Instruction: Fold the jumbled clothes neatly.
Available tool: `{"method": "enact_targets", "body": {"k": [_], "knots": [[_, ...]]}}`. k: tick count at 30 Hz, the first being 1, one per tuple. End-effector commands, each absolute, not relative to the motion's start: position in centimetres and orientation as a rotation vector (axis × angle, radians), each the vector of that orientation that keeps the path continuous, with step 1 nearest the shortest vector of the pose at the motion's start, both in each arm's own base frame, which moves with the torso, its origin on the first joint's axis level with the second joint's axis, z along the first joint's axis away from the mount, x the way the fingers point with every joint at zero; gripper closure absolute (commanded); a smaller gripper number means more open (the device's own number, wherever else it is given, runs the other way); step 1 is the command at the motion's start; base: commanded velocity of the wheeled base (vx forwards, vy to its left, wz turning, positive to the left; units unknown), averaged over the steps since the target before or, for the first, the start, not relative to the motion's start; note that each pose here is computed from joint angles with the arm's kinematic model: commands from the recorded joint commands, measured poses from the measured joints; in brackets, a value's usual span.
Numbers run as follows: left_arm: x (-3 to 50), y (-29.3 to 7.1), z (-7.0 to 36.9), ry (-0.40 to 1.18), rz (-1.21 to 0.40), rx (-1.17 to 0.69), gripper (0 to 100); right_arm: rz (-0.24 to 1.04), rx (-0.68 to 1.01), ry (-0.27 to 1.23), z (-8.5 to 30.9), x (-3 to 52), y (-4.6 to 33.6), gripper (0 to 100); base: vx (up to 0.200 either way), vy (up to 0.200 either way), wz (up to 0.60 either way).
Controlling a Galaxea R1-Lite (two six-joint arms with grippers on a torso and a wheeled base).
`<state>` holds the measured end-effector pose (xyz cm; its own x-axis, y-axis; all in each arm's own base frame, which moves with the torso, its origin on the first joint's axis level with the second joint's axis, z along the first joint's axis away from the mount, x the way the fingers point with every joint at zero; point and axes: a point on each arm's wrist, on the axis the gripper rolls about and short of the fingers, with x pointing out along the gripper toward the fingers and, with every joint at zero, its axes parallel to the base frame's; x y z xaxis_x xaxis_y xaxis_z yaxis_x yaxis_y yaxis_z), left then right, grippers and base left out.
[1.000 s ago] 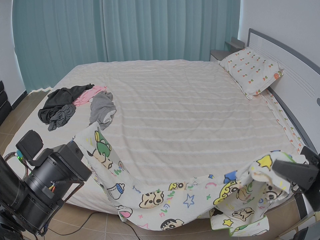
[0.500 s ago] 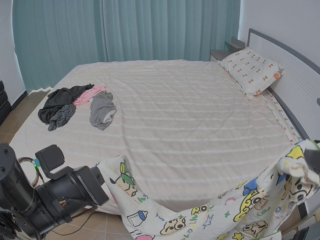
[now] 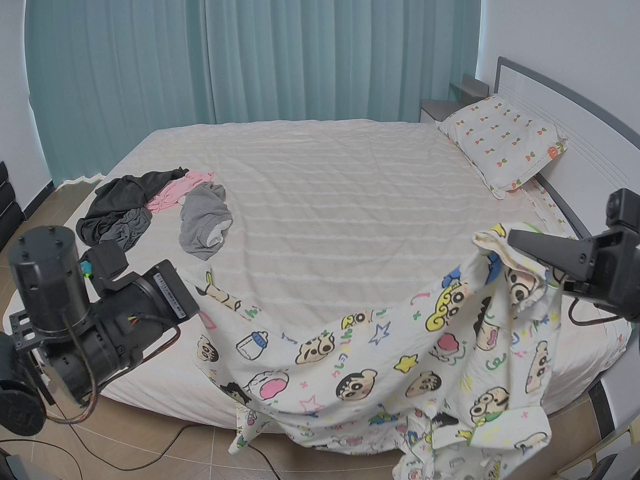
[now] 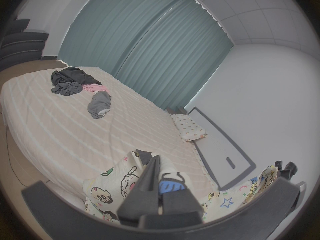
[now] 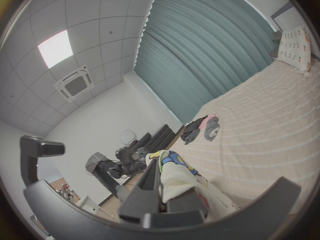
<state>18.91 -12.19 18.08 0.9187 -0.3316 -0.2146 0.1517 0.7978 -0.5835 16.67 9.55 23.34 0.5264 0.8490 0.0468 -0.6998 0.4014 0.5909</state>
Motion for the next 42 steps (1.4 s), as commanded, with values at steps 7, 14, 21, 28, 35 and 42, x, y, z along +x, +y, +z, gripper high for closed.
{"method": "enact_targets", "body": {"k": [7, 14, 21, 28, 35, 42], "knots": [[26.9, -13.6, 16.3, 0.336, -0.117, -0.578, 100, 0.845, 0.57, 0.292, 22.4, 24.9, 10.0, 100, 0.057, 0.0, 0.0], [30.6, -13.8, 17.5, 0.265, -0.094, -0.607, 100, 0.715, 0.492, 0.244, 21.5, 28.4, 9.6, 100, 0.2, 0.0, 0.0], [33.1, -14.3, 16.9, 0.258, -0.081, -0.604, 100, 0.681, 0.467, 0.221, 21.4, 30.3, 9.3, 100, 0.2, 0.0, 0.0], [37.8, -15.4, 14.9, 0.269, -0.058, -0.538, 100, 0.602, 0.456, 0.204, 20.3, 34.4, 8.9, 100, 0.2, 0.0, 0.0], [41.5, -16.1, 11.9, 0.33, -0.023, -0.474, 100, 0.549, 0.463, 0.253, 17.4, 37.8, 8.6, 100, 0.2, 0.0, 0.0], [44.7, -16.1, 7.8, 0.356, 0.046, -0.41, 100, 0.471, 0.467, 0.29, 14.1, 41.0, 8.6, 100, 0.0, 0.0, 0.0]]}}
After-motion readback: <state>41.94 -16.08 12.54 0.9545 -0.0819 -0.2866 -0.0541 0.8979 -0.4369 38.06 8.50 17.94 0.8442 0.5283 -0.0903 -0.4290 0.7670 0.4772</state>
